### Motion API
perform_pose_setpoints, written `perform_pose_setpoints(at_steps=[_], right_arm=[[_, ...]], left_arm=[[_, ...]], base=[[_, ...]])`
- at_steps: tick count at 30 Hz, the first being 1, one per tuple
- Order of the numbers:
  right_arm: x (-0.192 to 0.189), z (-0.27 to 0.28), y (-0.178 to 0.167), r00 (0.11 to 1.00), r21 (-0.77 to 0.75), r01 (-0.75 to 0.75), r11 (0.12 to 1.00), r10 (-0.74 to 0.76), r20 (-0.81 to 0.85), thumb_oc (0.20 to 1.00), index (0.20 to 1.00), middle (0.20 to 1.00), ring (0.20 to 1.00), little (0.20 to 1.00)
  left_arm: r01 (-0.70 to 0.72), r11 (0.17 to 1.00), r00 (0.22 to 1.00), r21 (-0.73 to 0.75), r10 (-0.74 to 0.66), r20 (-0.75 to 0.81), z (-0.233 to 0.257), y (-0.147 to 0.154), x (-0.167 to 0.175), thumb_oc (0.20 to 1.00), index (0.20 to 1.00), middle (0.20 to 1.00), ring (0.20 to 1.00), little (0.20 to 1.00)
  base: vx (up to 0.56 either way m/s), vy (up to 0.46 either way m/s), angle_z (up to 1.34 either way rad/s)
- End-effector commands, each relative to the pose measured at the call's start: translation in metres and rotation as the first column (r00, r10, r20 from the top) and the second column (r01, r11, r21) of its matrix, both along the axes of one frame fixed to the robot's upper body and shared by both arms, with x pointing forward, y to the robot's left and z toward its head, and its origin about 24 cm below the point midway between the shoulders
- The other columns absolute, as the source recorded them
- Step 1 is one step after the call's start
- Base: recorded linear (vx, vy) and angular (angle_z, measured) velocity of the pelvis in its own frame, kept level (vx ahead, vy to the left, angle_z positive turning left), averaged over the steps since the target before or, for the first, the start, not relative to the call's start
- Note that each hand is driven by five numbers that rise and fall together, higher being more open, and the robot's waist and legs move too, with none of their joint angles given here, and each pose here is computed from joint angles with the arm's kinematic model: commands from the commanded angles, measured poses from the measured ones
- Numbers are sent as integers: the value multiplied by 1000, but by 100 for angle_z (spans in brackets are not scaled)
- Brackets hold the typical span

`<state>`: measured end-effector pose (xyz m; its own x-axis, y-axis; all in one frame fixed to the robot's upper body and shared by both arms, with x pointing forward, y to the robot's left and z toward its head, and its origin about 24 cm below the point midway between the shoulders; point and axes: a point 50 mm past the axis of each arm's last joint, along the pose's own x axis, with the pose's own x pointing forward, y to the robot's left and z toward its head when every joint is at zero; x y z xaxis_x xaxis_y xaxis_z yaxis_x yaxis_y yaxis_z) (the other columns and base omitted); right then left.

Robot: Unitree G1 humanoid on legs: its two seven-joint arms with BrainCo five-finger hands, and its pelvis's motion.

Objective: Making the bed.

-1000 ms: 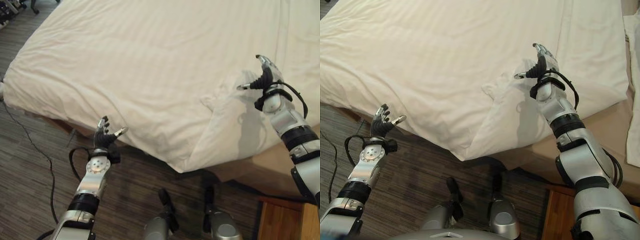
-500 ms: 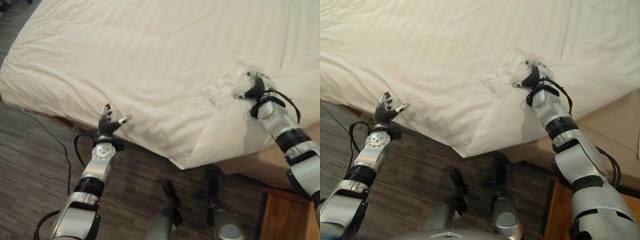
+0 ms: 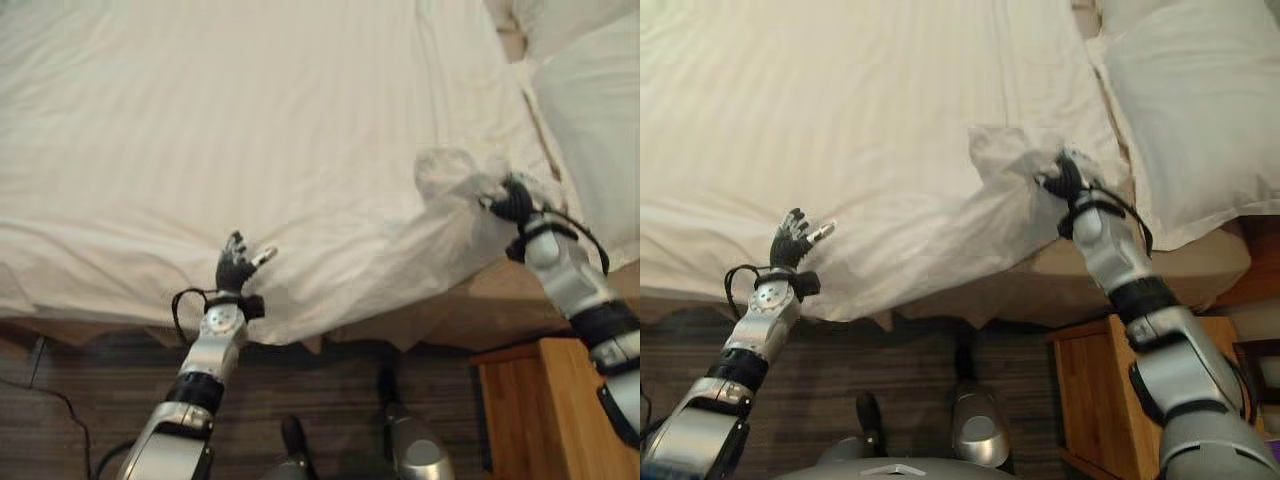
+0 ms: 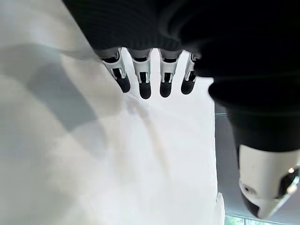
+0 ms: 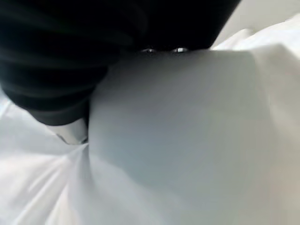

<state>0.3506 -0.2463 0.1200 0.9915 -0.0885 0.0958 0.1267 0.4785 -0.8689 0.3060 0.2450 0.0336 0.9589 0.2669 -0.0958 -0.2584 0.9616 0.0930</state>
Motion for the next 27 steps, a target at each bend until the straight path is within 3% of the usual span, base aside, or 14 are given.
perform_pose_setpoints(at_steps=[1,4,5,6,8,10,11,12,14,21,23,24,26,27], right_arm=[[4,-7,6,1000,-19,4,1000,-5,-21,200,200,200,200,200],[-10,-50,7,991,3,36,999,-35,-133,200,200,200,200,200],[-17,-66,2,981,-3,66,998,-65,-181,285,285,285,285,285],[-31,-105,-3,943,-47,118,992,-127,-306,1000,1000,1000,1000,1000],[-41,-126,-7,908,-48,170,984,-175,-380,1000,1000,1000,1000,1000],[-78,-175,-23,755,-166,259,951,-307,-580,1000,1000,1000,1000,1000],[-77,-175,-22,755,-165,259,952,-306,-580,1000,1000,1000,1000,1000],[-103,-193,-36,657,-234,319,919,-392,-644,1000,1000,1000,1000,1000],[-116,-200,-44,597,-232,401,886,-445,-667,1000,1000,1000,1000,1000],[-87,-143,-96,686,-315,455,833,-553,-473,1000,1000,1000,1000,1000],[-87,-143,-96,686,-315,455,833,-553,-472,1000,1000,1000,1000,1000],[-93,-120,-129,635,-450,464,763,-641,-431,1000,1000,1000,1000,1000],[-104,-123,-139,581,-514,448,732,-675,-455,1000,1000,1000,1000,1000],[-133,-136,-151,432,-608,425,671,-740,-515,1000,1000,1000,1000,1000]], left_arm=[[29,999,998,43,-27,-51,-9,9,-13,1000,1000,1000,1000,1000],[25,998,993,56,-18,-113,-22,12,-23,1000,1000,1000,1000,1000],[15,999,992,49,-8,-129,-26,16,-27,1000,1000,1000,1000,1000],[18,999,989,33,-13,-147,-32,13,-28,1000,1000,1000,1000,1000],[22,999,988,32,-17,-151,-33,12,-26,1000,1000,1000,1000,1000],[21,1000,981,20,-16,-195,-43,8,-24,1000,1000,1000,1000,1000],[20,1000,981,21,-16,-194,-43,8,-24,1000,1000,1000,1000,1000],[5,1000,973,-6,-6,-231,-53,7,-30,1000,1000,1000,1000,1000],[-12,999,964,-35,3,-264,-64,6,-40,1000,1000,1000,1000,1000],[-5,996,958,-90,-21,-287,-77,-4,-51,1000,1000,1000,1000,1000],[-5,996,958,-90,-22,-287,-77,-5,-51,1000,1000,1000,1000,1000],[5,992,963,-130,-40,-268,-77,-12,-48,1000,1000,1000,1000,1000],[19,991,963,-135,-55,-265,-77,-16,-49,1000,1000,1000,1000,1000],[38,987,958,-156,-80,-275,-82,-21,-56,1000,1000,1000,1000,1000]], base=[[-174,58,-8],[-165,56,-26],[-213,48,-22],[-167,23,-18],[-95,-51,-16],[-54,-113,5],[-27,-92,-16],[-17,-84,-29],[-12,-116,-21],[-148,-114,-36],[-141,-18,-35],[-137,-24,-26],[-50,-46,-13],[57,-67,-11]])
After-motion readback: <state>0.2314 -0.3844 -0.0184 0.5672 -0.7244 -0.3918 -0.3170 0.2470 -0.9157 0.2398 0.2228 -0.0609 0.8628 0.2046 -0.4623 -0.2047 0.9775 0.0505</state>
